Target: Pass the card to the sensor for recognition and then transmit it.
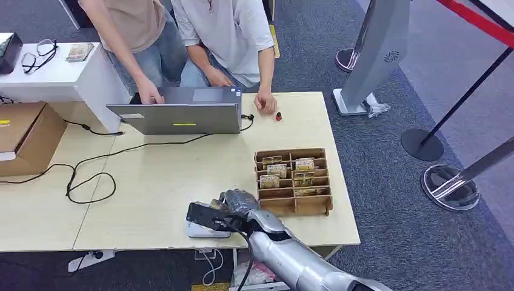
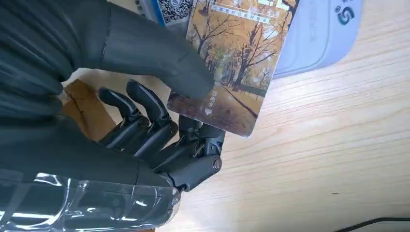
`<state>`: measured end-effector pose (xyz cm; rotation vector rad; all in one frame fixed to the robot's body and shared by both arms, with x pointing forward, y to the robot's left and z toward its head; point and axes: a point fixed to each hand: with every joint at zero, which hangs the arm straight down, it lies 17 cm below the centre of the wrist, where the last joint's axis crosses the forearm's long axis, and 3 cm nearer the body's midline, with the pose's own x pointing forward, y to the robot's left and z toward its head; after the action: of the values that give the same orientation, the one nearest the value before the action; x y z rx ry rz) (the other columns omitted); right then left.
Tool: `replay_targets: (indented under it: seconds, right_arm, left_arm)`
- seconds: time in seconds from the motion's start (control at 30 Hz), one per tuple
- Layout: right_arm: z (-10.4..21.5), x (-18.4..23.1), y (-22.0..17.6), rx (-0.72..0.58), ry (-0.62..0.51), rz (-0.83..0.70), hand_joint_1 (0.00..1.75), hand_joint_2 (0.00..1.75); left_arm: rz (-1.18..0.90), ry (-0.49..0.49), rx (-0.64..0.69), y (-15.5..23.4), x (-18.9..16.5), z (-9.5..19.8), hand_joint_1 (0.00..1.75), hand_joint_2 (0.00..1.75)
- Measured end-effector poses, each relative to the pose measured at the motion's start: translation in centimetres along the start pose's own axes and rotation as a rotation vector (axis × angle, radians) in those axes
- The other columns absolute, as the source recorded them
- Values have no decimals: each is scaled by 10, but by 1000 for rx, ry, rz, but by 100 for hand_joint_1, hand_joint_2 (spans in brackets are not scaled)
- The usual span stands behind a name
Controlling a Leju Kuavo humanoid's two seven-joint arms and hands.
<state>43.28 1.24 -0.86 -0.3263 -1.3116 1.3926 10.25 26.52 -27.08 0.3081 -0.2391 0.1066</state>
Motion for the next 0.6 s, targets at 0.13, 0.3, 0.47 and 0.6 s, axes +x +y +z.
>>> replay_targets:
  seconds: [0.13,0.3,0.47,0.6]
  right_arm:
    - [0,4,0,4,-11,4,175,175]
    - [-2,7,-2,-11,-19,46,175,175]
    - [-2,11,-2,-14,-21,56,175,175]
    - [-2,11,-3,-20,-21,64,175,175]
  left_arm:
    - [2,1,1,0,0,0,0,0]
    - [4,4,-9,-1,-1,0,0,0]
    - [3,5,-15,0,-1,-1,0,0]
    - [2,7,-13,1,-1,-1,0,0]
